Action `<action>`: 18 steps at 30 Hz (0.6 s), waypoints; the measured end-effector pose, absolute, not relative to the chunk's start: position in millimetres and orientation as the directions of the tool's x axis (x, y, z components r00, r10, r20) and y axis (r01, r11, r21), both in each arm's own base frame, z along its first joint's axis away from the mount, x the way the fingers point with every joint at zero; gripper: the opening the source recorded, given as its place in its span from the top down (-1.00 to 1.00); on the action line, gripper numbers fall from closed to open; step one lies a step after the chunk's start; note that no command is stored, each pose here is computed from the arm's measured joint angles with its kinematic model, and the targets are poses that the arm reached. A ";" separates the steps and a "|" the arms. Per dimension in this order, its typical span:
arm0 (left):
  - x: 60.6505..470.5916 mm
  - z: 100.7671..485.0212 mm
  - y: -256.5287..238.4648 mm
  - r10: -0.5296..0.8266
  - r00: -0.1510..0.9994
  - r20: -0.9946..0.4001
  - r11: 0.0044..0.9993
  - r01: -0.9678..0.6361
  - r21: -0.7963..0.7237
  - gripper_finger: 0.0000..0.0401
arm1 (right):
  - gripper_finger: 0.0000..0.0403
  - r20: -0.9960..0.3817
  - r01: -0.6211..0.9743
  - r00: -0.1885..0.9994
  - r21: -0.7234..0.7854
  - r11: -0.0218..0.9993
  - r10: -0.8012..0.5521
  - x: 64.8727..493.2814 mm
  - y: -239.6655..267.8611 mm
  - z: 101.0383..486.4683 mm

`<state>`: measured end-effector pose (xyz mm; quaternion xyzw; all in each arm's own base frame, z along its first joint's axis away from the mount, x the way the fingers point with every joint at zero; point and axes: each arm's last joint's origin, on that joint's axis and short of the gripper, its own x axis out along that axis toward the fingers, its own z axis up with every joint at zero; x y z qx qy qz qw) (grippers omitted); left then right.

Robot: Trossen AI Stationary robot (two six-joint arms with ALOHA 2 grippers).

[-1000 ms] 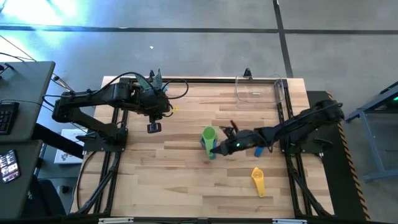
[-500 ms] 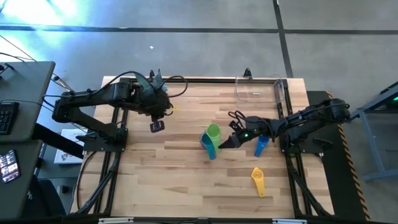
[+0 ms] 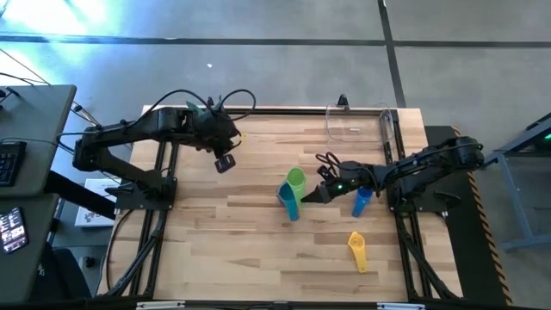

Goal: Nest measuring cups in basket
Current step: Stack the green measuring cup on top of the light blue measuring cup

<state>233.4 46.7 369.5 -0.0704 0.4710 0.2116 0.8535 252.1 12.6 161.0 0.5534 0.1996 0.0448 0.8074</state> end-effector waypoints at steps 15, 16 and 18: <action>232.2 369.7 54.2 0.311 0.461 -0.831 0.898 -0.429 0.098 0.77 | 0.99 -0.271 0.163 0.929 0.911 0.378 0.252 258.7 30.8 168.0; 232.2 369.8 54.2 0.311 0.461 -0.831 0.900 -0.424 0.101 0.77 | 0.99 -0.286 0.179 0.925 0.909 0.377 0.250 259.1 30.8 165.3; 232.2 369.7 54.2 0.311 0.461 -0.831 0.900 -0.424 0.101 0.77 | 0.99 -0.301 0.194 0.920 0.907 0.375 0.252 260.4 30.3 160.6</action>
